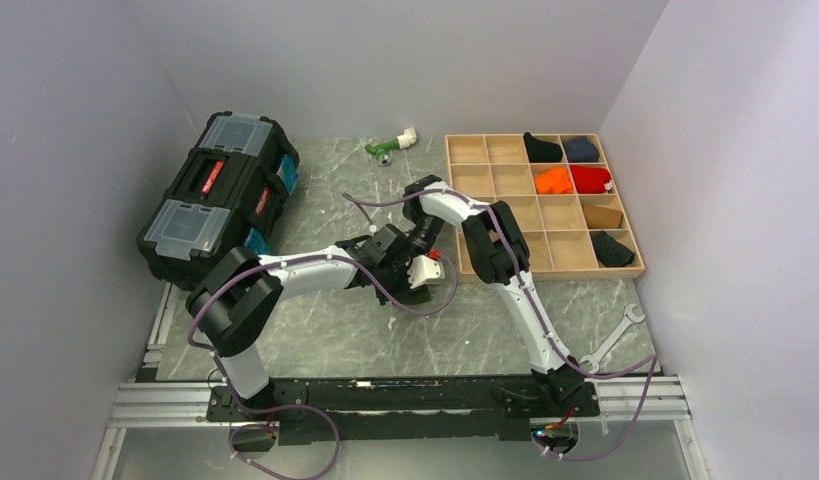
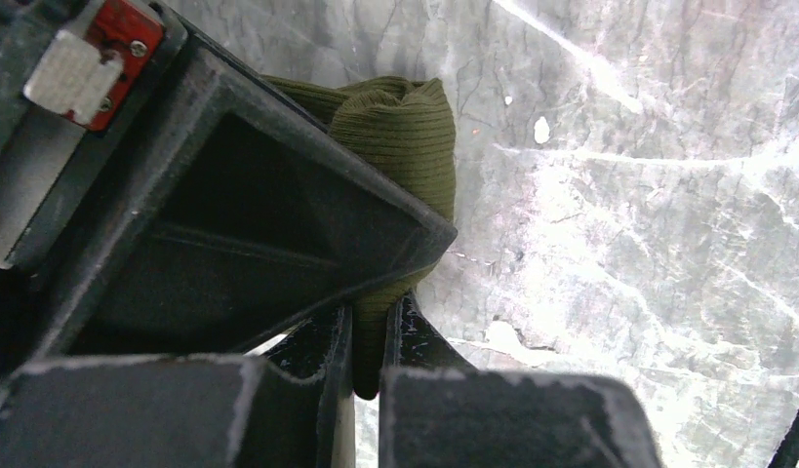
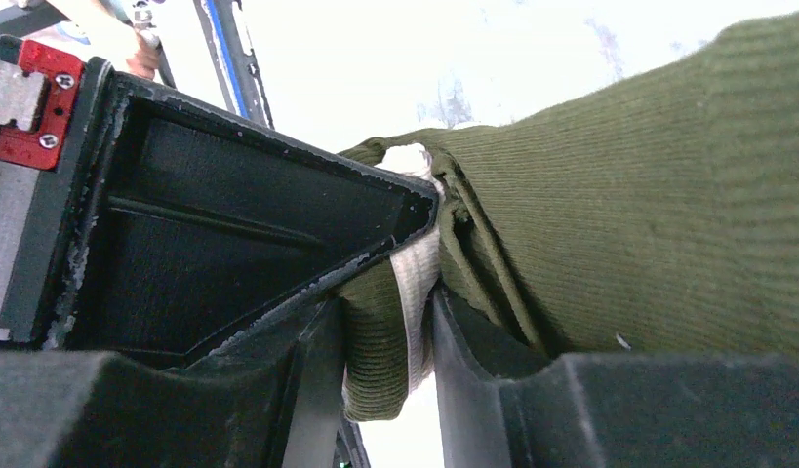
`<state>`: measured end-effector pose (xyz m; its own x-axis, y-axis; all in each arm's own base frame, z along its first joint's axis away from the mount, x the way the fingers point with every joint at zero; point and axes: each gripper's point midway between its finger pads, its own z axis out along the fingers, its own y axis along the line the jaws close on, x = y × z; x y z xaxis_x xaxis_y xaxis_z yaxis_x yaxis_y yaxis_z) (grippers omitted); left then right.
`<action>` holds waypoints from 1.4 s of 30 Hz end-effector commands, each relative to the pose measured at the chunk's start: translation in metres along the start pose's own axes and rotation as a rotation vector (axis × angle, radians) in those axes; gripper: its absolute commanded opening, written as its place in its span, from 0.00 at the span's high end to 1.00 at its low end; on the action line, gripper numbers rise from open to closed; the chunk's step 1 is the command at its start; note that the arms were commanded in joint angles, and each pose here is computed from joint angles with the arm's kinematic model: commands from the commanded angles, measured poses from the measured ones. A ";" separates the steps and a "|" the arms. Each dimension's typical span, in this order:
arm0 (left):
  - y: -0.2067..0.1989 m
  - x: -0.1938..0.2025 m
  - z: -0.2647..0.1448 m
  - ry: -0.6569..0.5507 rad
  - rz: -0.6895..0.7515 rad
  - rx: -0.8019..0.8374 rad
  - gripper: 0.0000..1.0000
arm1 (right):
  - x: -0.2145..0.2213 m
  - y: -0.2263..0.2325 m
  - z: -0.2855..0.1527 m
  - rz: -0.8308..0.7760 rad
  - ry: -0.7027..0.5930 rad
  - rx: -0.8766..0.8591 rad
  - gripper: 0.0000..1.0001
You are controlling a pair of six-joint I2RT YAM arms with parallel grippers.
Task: Roll the underwear
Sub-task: Roll the underwear to the center of the board.
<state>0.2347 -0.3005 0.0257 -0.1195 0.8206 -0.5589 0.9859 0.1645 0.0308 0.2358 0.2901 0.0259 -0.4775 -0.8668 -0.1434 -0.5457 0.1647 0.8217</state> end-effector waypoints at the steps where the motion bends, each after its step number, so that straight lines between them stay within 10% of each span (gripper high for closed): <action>1: -0.043 0.013 0.026 0.011 -0.014 0.192 1.00 | -0.012 -0.034 -0.020 -0.181 -0.032 0.160 0.60; 42: -0.066 0.001 0.004 0.020 -0.042 0.329 1.00 | -0.018 -0.060 -0.083 -0.121 -0.150 0.346 0.52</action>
<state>0.2373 -0.3249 0.0303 -0.0948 0.7825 -0.6154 0.9934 0.1148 -0.0070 0.2699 0.2612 0.0321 -0.5562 -0.8223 -0.1204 -0.5813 0.2814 0.7635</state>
